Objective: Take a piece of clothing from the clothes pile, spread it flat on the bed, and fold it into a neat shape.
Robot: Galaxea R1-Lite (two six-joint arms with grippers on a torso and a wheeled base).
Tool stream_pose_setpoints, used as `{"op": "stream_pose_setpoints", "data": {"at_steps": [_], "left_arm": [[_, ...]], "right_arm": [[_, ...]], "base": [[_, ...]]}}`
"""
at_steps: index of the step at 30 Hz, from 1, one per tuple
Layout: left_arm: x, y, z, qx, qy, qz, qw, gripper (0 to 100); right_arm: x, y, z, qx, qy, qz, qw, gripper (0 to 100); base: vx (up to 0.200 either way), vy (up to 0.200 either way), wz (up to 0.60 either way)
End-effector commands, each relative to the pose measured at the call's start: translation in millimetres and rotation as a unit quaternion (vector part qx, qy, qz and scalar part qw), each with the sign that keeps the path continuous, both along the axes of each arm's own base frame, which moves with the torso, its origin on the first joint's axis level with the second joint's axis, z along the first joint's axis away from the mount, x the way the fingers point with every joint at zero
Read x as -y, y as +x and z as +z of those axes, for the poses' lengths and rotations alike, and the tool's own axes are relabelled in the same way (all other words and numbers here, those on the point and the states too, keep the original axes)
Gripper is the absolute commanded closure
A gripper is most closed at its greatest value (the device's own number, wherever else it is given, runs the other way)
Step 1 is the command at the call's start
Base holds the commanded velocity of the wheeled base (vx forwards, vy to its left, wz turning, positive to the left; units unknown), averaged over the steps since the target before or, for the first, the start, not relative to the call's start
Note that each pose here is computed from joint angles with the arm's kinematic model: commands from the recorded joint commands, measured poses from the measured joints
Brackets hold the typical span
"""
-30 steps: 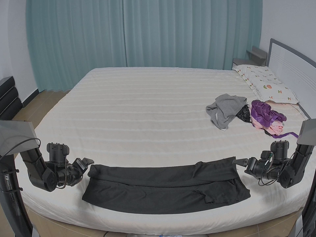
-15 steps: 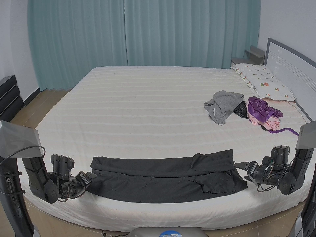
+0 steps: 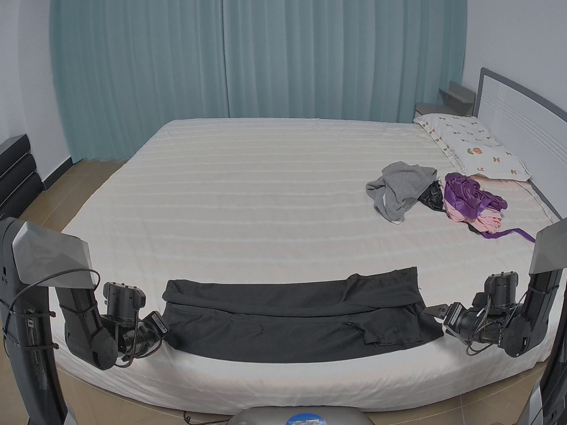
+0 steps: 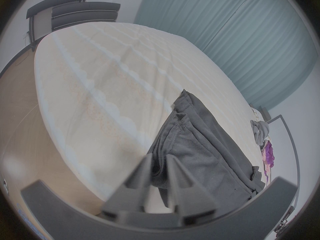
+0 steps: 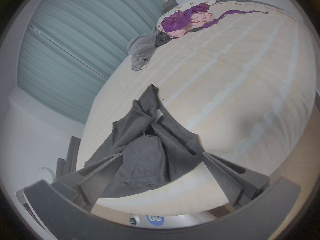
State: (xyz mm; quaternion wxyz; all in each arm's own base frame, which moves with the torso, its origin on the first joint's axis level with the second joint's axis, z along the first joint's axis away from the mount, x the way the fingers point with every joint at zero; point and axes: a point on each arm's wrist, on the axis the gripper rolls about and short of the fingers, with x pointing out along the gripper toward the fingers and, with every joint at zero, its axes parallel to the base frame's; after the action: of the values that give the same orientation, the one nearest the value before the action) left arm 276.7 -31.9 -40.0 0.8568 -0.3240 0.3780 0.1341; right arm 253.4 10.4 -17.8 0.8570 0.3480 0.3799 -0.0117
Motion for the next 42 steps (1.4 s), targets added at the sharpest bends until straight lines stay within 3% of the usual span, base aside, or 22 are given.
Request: {"op": "stream_pose_setpoints", "data": {"at_steps": [1, 5, 23, 24, 33, 42], "left_arm": [[-1.0, -3.2, -3.6, -0.008, 0.001, 0.002, 1.0000, 100], [-1.0, -3.2, -3.6, -0.008, 0.001, 0.002, 1.0000, 100], [-1.4, -3.2, -3.6, -0.008, 0.000, 0.003, 1.0000, 100], [-1.4, -3.2, -3.6, -0.008, 0.000, 0.003, 1.0000, 100], [-4.4, -3.9, -0.2, -0.004, -0.001, 0.009, 1.0000, 100], [-10.9, -4.9, 22.1, 0.029, -0.003, 0.019, 0.9994, 100]], "right_arm": [[-2.5, -3.3, -7.0, -0.021, -0.016, -0.003, 0.9996, 0], [-5.4, -4.4, -11.8, -0.035, -0.039, 0.001, 0.9986, 0], [-28.1, 7.1, -34.2, -0.042, -0.049, 0.036, 0.9972, 0], [-28.5, 8.1, -34.5, -0.040, -0.050, 0.036, 0.9973, 100], [-25.3, 7.6, -23.3, -0.022, -0.044, 0.026, 0.9985, 100], [-21.4, -0.1, -0.5, 0.003, -0.033, 0.018, 0.9993, 100]], "base": [[0.000, 0.000, 0.00], [0.000, 0.000, 0.00], [0.000, 0.000, 0.00], [0.000, 0.000, 0.00], [0.000, 0.000, 0.00], [0.000, 0.000, 0.00]]}}
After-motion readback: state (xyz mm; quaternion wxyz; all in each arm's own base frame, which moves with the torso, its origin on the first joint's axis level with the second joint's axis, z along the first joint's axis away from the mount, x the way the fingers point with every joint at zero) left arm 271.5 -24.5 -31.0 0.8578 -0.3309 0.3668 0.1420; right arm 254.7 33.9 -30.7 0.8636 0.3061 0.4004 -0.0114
